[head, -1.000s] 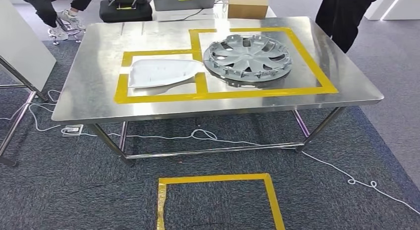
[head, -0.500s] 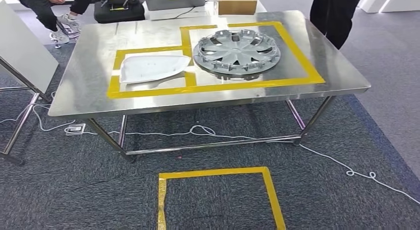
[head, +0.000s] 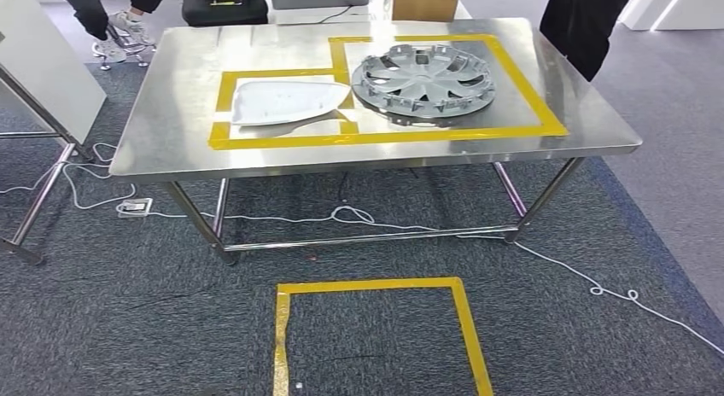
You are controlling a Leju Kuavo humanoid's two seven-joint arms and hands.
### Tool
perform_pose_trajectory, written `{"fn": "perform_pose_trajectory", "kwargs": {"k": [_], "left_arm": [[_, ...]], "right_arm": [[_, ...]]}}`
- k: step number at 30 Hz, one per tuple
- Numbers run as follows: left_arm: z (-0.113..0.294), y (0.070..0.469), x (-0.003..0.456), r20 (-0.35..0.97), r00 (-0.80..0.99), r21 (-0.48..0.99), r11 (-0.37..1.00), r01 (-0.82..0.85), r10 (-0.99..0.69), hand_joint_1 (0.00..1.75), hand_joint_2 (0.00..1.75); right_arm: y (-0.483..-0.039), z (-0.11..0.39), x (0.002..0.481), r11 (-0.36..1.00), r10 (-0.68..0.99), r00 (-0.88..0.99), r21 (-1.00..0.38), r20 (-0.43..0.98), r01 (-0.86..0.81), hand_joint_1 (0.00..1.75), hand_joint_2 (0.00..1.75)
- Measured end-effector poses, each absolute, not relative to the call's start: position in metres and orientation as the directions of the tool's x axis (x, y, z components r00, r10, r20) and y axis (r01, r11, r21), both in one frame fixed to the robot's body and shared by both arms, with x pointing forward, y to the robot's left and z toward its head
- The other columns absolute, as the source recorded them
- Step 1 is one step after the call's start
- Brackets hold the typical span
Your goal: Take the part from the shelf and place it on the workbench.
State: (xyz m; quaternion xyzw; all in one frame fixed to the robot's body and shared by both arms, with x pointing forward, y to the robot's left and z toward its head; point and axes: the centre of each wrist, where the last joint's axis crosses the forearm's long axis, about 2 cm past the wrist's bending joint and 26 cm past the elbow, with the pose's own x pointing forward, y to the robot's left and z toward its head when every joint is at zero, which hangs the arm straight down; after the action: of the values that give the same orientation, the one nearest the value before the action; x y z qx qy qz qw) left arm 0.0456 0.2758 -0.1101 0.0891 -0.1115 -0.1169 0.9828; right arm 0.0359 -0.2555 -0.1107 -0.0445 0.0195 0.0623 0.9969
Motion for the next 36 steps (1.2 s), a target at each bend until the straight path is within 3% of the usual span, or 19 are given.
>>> {"fn": "perform_pose_trajectory", "kwargs": {"k": [36], "left_arm": [[-0.1102, 0.2747, 0.0445, 0.185, 0.944, 0.211, 0.949, 0.234, -0.273, 0.0, 0.0]], "right_arm": [[-0.2552, -0.1107, 0.0358, 0.987, 0.127, 0.991, -0.089, -0.041, -0.131, 0.0, 0.0]]}}
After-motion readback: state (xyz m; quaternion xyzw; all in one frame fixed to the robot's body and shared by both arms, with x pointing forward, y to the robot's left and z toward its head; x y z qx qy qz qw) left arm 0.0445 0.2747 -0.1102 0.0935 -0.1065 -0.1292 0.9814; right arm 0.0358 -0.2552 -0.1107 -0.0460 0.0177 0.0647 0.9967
